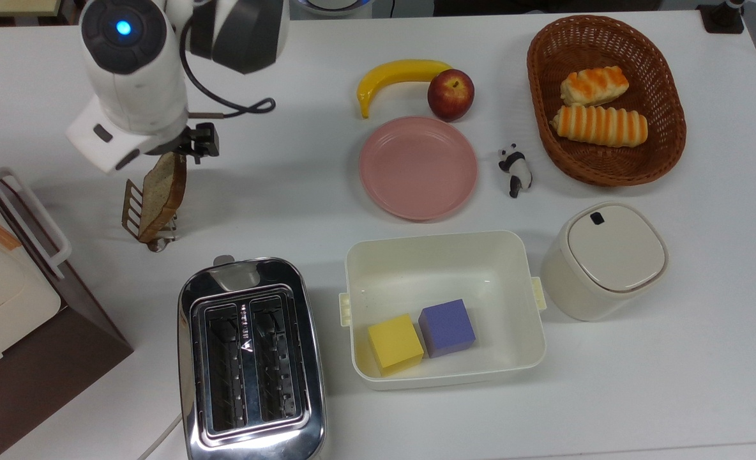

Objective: Put the bread in the toaster
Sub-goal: 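Lower the gripper onto the bread slice's crust edge and close it, then lift the bread slice up out of the metal rack, then carry the bread slice over the silver toaster's slot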

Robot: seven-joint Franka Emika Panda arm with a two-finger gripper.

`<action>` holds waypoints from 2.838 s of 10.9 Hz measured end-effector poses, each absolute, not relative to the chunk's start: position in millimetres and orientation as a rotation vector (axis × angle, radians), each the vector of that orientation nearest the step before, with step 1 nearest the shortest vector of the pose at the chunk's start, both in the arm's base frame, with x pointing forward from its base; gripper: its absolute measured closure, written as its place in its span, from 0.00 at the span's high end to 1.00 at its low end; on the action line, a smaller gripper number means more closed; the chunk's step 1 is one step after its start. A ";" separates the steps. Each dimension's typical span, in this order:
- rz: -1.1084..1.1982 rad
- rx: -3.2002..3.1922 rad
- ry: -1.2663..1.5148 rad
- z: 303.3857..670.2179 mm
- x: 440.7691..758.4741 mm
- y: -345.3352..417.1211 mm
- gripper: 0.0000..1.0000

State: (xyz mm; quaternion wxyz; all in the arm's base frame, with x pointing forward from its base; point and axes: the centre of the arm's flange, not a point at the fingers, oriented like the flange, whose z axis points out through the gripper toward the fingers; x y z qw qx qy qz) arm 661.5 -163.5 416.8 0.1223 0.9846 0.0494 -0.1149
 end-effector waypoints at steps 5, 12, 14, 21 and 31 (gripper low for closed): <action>-0.340 2.870 0.148 397.7 667.2 -162.1 0.72; -0.281 2.866 0.146 418.1 672.0 -163.8 0.13; -0.222 2.863 0.139 441.7 673.2 -163.7 0.13; 0.119 2.923 0.099 527.4 680.2 -155.7 0.10; 1.046 3.010 -0.005 594.0 721.5 -111.6 0.10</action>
